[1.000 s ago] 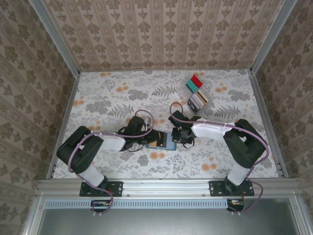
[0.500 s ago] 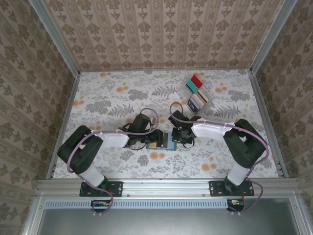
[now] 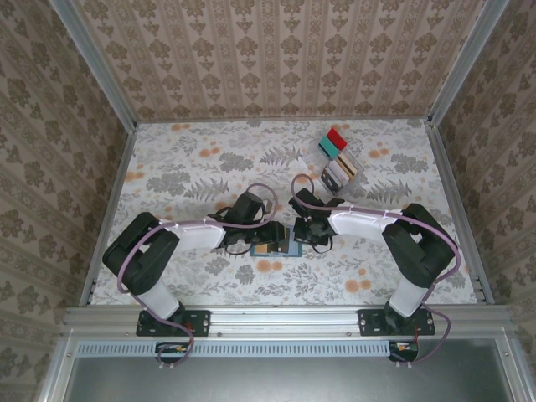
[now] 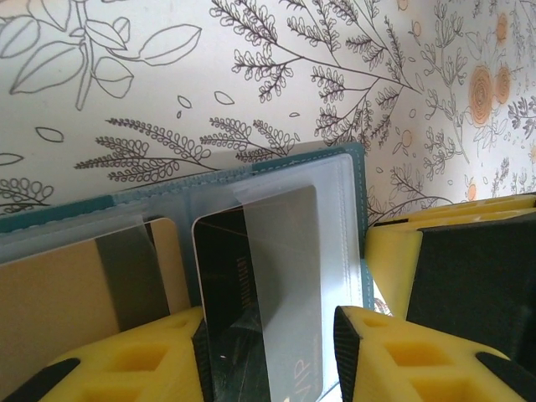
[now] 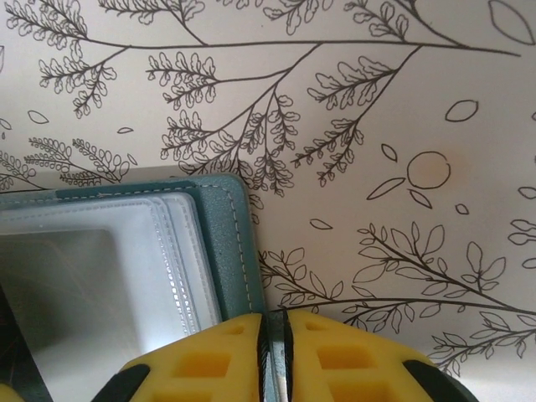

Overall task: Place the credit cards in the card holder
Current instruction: Insert the credit card into the card slot.

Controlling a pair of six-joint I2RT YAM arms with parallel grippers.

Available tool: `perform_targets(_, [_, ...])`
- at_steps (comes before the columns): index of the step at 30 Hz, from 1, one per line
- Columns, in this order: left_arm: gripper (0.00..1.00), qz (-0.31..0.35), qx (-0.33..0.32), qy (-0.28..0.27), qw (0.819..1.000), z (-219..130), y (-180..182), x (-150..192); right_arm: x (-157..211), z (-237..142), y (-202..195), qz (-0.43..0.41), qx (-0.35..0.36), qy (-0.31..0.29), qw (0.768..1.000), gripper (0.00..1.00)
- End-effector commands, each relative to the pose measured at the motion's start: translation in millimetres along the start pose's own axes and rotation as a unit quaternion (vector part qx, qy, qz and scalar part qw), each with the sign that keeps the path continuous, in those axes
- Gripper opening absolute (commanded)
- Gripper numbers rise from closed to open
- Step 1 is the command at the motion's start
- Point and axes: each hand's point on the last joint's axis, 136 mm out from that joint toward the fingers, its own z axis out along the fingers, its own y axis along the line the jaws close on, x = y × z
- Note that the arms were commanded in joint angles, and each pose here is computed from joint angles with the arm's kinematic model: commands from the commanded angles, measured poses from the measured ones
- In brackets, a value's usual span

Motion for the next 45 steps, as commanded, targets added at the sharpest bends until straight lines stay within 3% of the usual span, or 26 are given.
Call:
perform_targets(1, [0.43, 0.016, 0.021, 0.017, 1.0, 2, -15, 2, 17, 26, -12, 0.021, 0.006, 0.03, 0.999, 0.15])
perform_targets(17, [0.44, -0.054, 0.043, 0.026, 0.997, 10, -22, 1, 23, 24, -9, 0.037, -0.018, 0.036, 0.998, 0.14])
perform_targets(28, [0.46, -0.052, 0.029, 0.043, 0.997, 11, -21, 4, 24, 20, -9, 0.04, -0.03, 0.036, 0.998, 0.13])
perform_targets(35, [0.46, -0.035, -0.029, 0.033, 0.998, -1, -9, 2, 23, 20, -12, 0.045, -0.028, 0.033, 0.998, 0.13])
perform_targets(45, [0.47, -0.013, -0.011, 0.066, 0.998, 12, -27, 9, 24, 19, -8, 0.045, -0.039, 0.038, 0.998, 0.11])
